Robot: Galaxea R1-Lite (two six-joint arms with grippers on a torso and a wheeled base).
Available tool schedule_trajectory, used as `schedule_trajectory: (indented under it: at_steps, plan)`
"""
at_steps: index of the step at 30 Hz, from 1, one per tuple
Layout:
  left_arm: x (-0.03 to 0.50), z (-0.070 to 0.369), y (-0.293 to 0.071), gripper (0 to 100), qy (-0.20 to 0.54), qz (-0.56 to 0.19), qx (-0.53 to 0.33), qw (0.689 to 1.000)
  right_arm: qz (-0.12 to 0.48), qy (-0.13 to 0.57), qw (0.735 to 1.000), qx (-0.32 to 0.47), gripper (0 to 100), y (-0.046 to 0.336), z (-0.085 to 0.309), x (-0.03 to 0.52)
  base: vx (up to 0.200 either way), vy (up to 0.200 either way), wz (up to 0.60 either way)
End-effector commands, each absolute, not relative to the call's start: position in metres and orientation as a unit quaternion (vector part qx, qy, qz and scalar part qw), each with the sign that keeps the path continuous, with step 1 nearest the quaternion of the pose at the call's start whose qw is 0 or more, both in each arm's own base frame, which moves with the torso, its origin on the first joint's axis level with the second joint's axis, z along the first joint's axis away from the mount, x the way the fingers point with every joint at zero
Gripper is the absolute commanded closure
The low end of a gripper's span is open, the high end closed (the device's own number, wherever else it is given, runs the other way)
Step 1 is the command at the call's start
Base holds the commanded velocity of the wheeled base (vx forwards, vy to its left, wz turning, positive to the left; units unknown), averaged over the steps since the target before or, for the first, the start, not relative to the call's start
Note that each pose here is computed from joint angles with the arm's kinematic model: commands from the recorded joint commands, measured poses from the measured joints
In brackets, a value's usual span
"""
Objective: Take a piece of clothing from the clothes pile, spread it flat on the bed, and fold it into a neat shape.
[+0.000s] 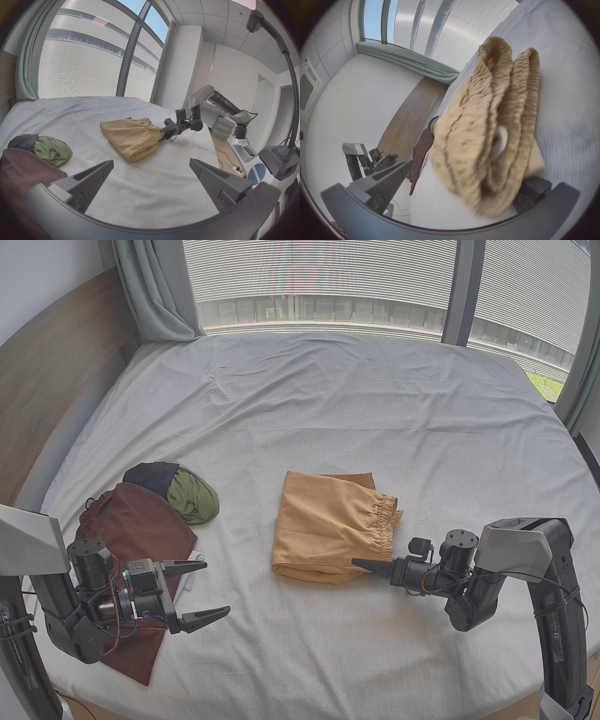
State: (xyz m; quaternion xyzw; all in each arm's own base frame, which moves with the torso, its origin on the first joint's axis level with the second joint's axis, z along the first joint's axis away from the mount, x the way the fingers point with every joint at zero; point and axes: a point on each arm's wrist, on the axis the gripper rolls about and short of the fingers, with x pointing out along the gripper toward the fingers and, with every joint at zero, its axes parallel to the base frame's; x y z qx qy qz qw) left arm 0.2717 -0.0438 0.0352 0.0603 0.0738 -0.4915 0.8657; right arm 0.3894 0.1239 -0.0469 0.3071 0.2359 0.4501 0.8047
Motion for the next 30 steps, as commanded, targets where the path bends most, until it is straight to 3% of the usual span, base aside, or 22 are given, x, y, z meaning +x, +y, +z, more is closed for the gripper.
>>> schedule_trajectory:
  at_steps: [1,10,20,30]
  plan:
    - [0.272,0.036,-0.044,0,0.072,-0.491,0.061,0.866,0.472,0.252,0.799,0.275,0,0.115,-0.023,0.353,0.0,0.0,0.0]
    - [0.271,0.04,-0.044,0,0.065,-0.492,0.064,0.866,0.505,0.254,0.789,0.241,0,0.124,0.016,0.303,0.0,0.0,0.0]
    - [0.271,0.04,-0.045,0,0.066,-0.492,0.064,0.866,0.517,0.173,0.793,0.271,0,0.127,0.068,0.336,0.0,0.0,0.0]
    - [0.271,0.039,-0.044,0,0.067,-0.492,0.063,0.866,0.486,0.188,0.801,0.294,0,0.123,0.008,0.39,0.0,0.0,0.0]
